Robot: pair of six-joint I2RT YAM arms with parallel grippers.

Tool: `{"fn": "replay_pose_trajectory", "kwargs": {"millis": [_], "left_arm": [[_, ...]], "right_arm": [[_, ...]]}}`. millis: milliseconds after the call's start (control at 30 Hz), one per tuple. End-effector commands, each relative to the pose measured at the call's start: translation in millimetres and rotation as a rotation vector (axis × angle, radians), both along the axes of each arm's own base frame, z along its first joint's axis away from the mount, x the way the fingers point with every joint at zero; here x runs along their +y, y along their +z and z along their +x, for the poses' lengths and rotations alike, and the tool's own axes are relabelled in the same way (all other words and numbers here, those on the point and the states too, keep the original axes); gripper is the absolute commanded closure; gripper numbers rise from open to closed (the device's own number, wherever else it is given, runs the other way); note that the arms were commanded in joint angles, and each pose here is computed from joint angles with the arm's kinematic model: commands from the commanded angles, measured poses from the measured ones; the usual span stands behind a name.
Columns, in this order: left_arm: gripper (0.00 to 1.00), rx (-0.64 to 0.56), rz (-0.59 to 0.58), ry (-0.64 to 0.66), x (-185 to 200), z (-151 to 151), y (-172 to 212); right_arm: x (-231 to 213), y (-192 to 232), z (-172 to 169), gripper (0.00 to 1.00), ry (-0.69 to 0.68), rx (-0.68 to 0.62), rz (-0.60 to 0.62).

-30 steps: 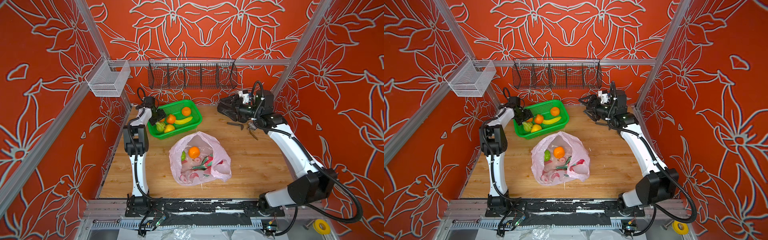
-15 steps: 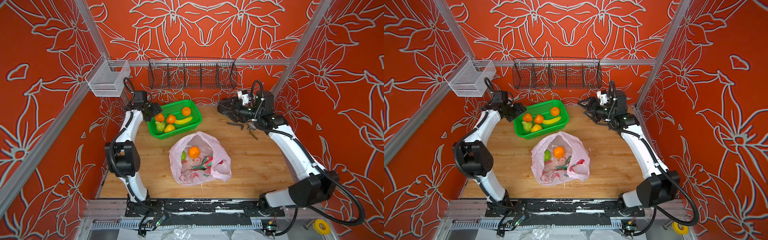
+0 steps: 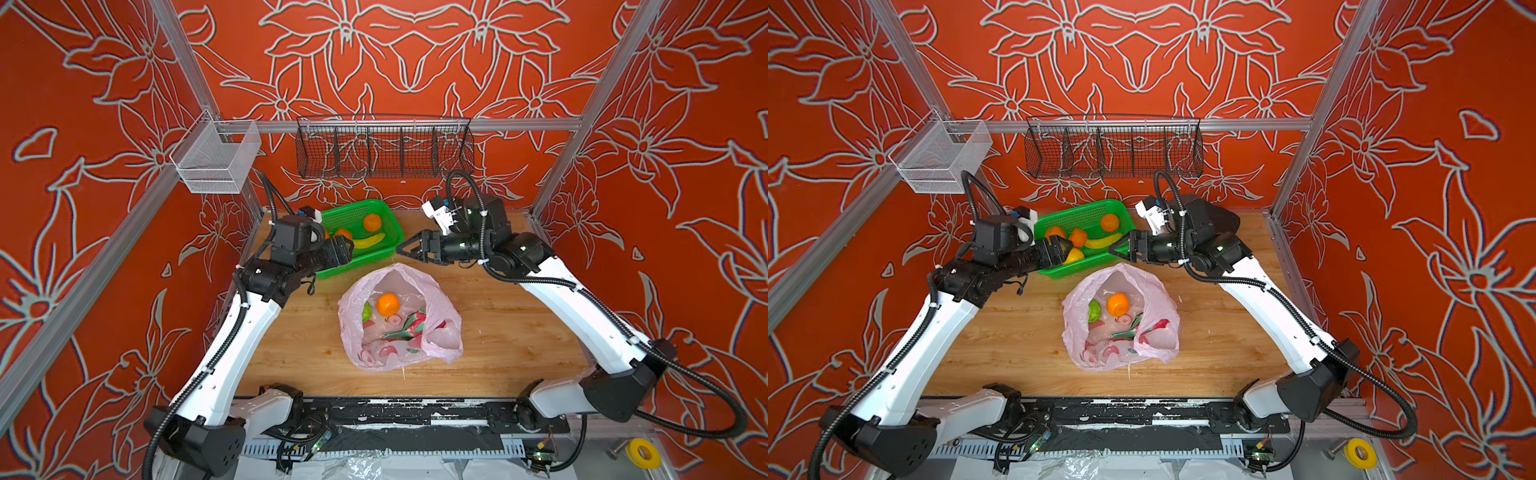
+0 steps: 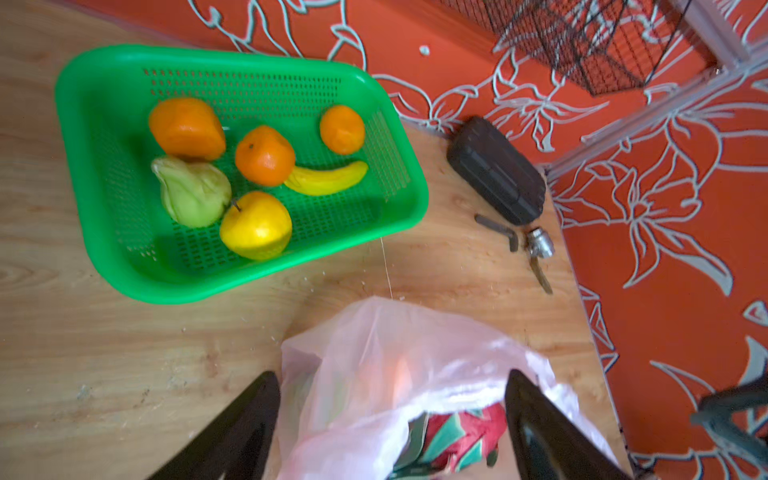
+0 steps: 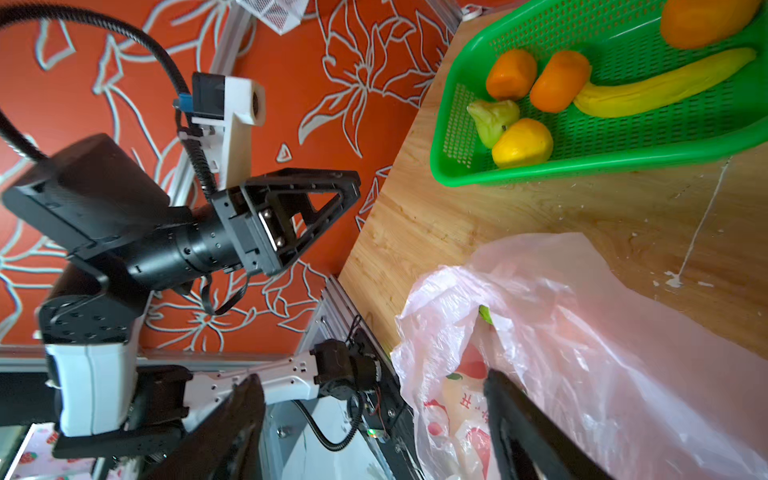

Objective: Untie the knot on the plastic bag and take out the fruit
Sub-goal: 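Return the left gripper to the bag rim while the right gripper reaches inside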

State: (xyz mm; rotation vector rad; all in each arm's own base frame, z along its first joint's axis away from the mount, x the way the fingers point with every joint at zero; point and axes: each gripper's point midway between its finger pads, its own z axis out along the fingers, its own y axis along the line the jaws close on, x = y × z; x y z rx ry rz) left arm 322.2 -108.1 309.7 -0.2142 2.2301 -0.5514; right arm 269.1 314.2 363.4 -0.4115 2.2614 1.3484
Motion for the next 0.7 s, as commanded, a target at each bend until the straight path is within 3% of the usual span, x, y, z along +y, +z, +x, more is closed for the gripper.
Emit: {"fn": "replay_pose_trajectory", "kwargs": {"millis": [0,233,433,533,667], "left_arm": [[0.15,0.141,0.074,0.07,8.5,-30.4,-41.2],[0.14,0.295,0.149,-0.016,-10.9,-56.6,-103.3],[0.14,0.406,0.191,-0.091,-19.1,-70.6,-143.1],[0.14,0.422,0.177,-0.116,-24.8,-75.8,-151.6],[0.14,0.413,0.095,-0.167,-41.1,-79.8,-154.3]], "right_arm": [[6.1,-30.9,-17.1,0.16,0.035,-0.043,-0.119],[23.8,-93.3,-63.0,0.17,0.11,-0.09,-0.28],[1.8,-181.9,-84.6,0.16,0.116,-0.093,-0.641],[-13.8,-212.5,-91.8,0.16,0.094,-0.05,-0.758],[-33.5,-241.3,-102.0,0.16,0.05,0.023,-0.816]]}}
